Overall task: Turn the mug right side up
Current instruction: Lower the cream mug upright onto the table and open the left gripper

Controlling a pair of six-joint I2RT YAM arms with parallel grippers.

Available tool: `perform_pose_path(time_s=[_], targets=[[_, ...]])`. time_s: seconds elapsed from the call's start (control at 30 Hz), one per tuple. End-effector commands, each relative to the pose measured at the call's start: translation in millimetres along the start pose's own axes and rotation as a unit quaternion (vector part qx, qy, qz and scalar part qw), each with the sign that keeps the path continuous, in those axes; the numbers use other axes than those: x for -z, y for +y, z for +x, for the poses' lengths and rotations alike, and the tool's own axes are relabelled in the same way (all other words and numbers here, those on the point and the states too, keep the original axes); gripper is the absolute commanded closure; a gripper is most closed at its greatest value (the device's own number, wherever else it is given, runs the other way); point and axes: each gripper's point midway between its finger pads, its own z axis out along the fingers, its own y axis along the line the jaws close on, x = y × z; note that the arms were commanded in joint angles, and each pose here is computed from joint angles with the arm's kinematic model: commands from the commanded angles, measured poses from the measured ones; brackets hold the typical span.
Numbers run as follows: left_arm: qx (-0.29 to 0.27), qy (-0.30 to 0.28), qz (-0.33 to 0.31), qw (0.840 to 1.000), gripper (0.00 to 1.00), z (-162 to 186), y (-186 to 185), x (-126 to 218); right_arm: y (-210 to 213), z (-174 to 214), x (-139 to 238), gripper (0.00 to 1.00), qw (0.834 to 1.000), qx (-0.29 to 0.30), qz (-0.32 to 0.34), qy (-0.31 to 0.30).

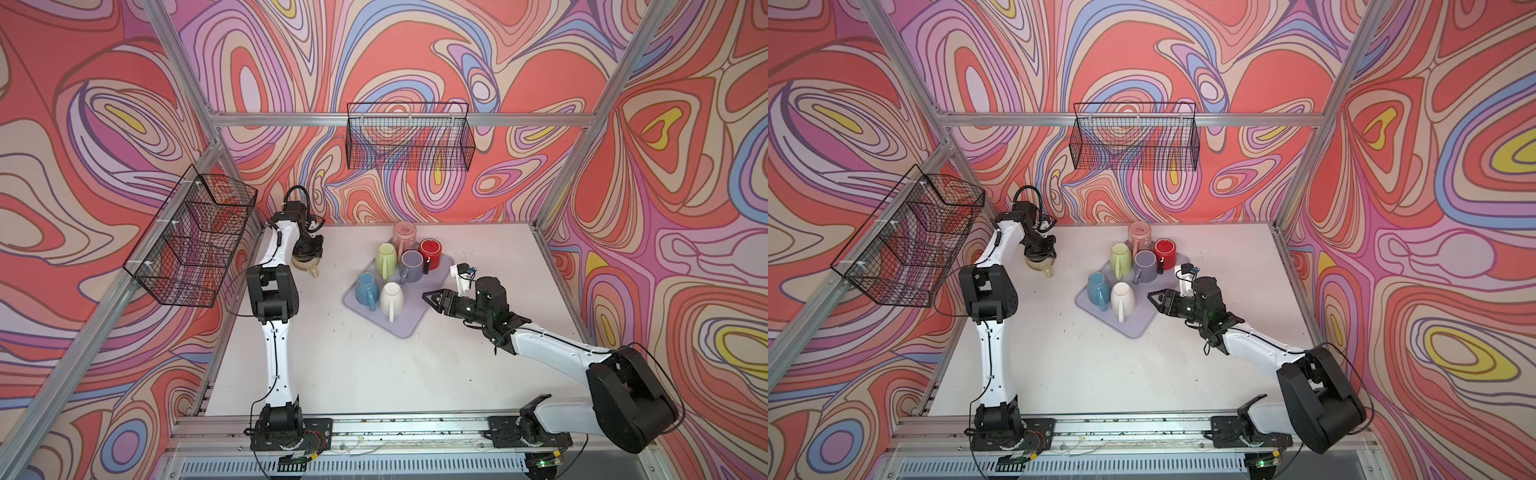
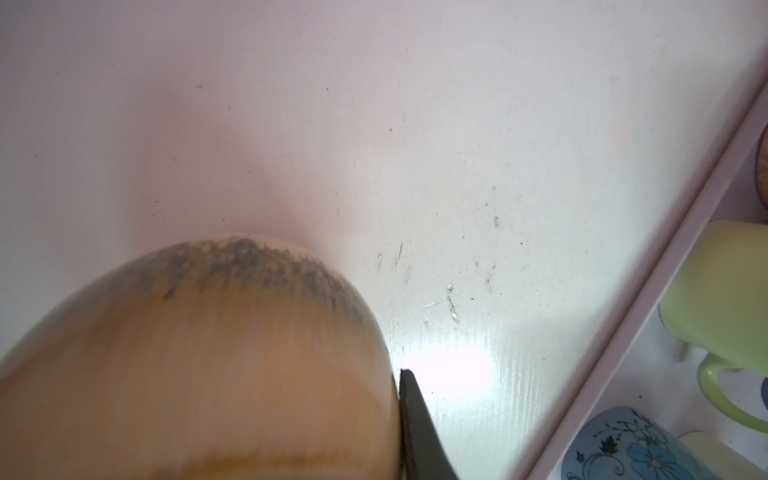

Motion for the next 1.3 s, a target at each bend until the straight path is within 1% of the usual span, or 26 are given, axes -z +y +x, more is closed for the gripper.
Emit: perform_pose_path(time_s=[0.0,0.13,0.5,0.6,0.63,0.73,0.83,0.97,1.07,1.27], targets=[[-0.013,-0.037,-0.01,0.999,0.83,-20,6,15,2,-5,-3,0.44,1.0,0.002,-0.002,-0.003],[-0.013,-0.038,-0.016,0.999,0.78,-20,9,16,2,-5,-4,0.44,1.0,0.002,-0.003,-0.002],[-0.017,-0.054,-0.02,0.998,0.73,-28,7,31,2,-4,-6,0.44,1.0,0.0,-0.004,0.001],[-0.016,-0.07,-0.026,0.997,0.67,-33,6,43,1,-4,-7,0.44,1.0,0.0,-0.003,0.001],[-0.016,-0.076,-0.024,0.997,0.63,-36,4,48,1,-5,-7,0.44,1.0,0.001,-0.003,0.001],[-0.016,-0.097,-0.021,0.995,0.57,-42,-1,66,-1,-5,-7,0.44,1.0,0.003,0.004,0.002],[-0.017,-0.119,-0.014,0.993,0.55,-46,-9,90,-5,-5,-7,0.44,1.0,0.009,0.02,0.003],[-0.024,-0.154,-0.009,0.988,0.54,-43,-20,124,-19,-4,-6,0.46,0.998,0.02,0.061,0.009],[-0.036,-0.184,0.007,0.982,0.53,-35,-34,151,-25,-3,-5,0.47,0.996,0.03,0.082,0.015],[-0.07,-0.222,-0.009,0.973,0.52,-3,-69,199,-31,1,-7,0.5,0.991,0.058,0.12,0.03]])
